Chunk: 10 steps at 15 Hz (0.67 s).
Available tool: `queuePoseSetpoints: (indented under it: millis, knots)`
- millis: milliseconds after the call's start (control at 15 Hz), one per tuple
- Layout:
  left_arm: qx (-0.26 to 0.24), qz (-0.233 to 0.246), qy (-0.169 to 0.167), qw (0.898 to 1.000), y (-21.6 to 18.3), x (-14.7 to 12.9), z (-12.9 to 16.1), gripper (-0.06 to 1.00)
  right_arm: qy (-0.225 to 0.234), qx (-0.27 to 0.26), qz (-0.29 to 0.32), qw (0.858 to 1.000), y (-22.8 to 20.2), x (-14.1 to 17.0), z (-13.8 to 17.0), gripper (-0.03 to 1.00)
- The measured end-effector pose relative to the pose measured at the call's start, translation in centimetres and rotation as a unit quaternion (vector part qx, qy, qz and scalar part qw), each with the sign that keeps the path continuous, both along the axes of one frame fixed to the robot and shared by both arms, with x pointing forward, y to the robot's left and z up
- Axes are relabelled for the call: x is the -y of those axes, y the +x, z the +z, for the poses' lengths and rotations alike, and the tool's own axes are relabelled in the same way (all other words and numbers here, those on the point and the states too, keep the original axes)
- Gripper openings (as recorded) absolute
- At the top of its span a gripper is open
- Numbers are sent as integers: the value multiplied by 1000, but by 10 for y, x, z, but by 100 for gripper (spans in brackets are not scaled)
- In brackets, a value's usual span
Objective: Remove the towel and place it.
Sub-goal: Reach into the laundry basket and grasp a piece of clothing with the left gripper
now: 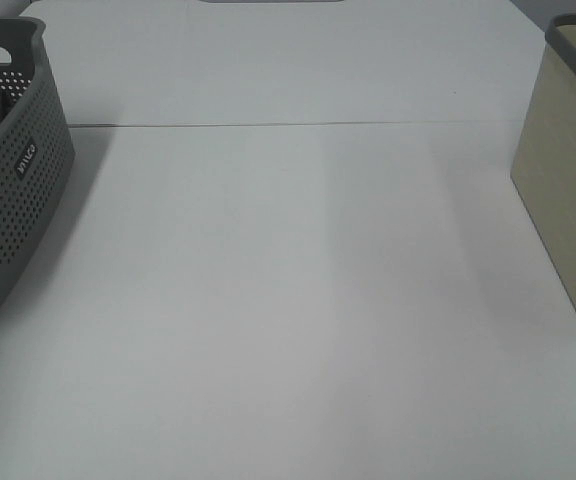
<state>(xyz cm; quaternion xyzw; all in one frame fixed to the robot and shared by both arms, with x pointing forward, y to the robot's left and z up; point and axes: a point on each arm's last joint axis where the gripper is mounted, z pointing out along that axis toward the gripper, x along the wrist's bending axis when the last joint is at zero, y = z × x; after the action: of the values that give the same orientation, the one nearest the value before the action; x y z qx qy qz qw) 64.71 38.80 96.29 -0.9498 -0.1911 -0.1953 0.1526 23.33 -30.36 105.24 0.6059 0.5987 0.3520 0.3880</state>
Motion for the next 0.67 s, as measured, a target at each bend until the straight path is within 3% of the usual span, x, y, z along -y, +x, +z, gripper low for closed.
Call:
queuePoseSetpoints:
  millis: [267, 667]
  knots:
    - [-6, -7, -8, 1000, 0, 2, -1, 96, 0, 0, 0, 1000, 0, 0, 0, 76]
    - [-23, -11, -26, 999, -3, 5, -3, 66, 0, 0, 0, 1000, 0, 0, 0, 76]
